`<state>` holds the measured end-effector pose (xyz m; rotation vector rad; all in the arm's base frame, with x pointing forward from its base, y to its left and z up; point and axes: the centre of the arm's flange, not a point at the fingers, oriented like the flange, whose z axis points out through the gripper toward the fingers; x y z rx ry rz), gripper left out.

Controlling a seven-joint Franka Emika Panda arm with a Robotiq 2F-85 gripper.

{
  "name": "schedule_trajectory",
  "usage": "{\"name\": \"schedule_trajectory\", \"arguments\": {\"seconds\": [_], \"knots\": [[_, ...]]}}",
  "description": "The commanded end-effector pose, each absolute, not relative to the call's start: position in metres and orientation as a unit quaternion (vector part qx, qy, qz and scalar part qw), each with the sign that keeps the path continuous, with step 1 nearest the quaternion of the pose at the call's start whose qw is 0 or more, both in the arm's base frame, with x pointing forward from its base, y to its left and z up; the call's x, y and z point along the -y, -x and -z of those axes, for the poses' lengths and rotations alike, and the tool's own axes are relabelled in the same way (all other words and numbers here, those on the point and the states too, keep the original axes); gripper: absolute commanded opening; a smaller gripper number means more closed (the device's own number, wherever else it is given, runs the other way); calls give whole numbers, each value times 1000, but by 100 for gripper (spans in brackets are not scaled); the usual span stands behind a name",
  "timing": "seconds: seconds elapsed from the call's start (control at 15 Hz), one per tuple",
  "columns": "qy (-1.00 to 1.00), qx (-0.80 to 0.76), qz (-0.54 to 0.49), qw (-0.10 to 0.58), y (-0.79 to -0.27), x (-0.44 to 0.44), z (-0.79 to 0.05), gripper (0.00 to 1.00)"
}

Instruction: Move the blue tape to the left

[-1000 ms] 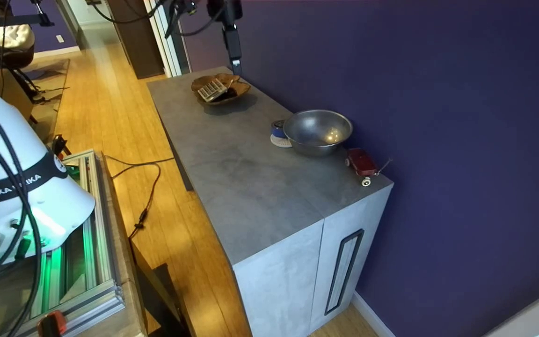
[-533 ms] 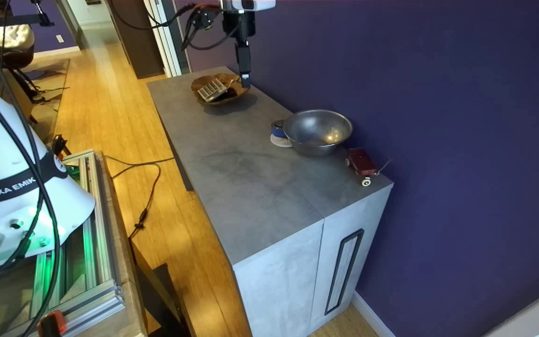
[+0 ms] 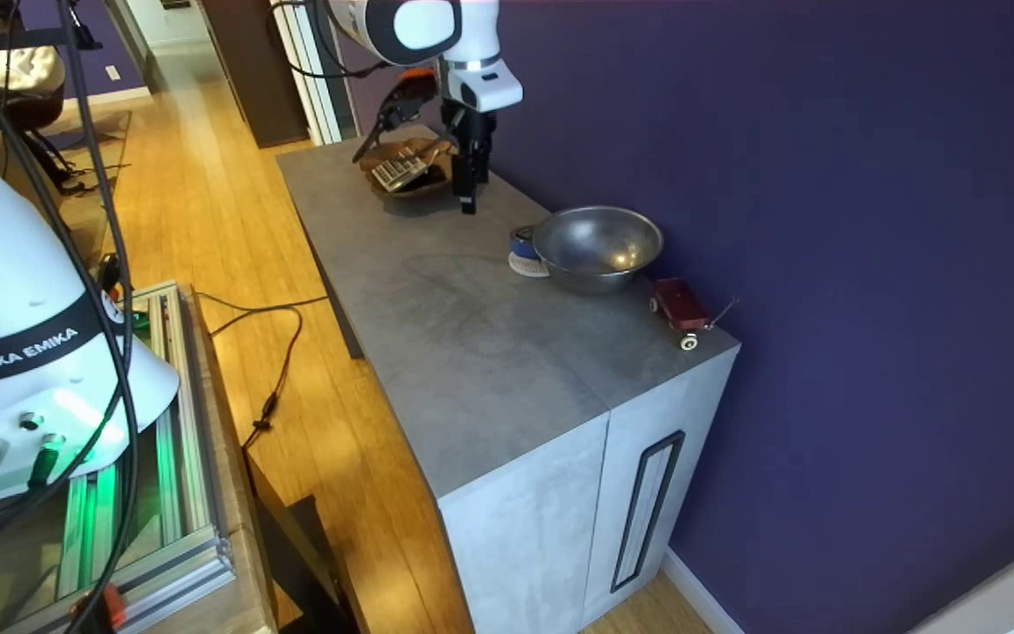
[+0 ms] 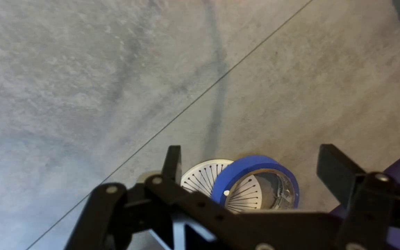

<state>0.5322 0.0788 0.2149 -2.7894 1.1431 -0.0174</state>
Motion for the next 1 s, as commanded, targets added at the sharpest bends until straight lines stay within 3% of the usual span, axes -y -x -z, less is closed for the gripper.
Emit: {"name": "schedule_trajectory", "arguments": {"seconds": [0.0,0.4,0.47,0.6,0.93], "knots": [[885,-453,49,94,-554,-75,-170,100],[839,-525,118,86,-573,-56,-135,99],[836,-529,120,84,-575,-55,-130,74],[832,-535,122,76,-578,-57,-125,73],[840,-526,124,54,-574,-69,-147,38]]}}
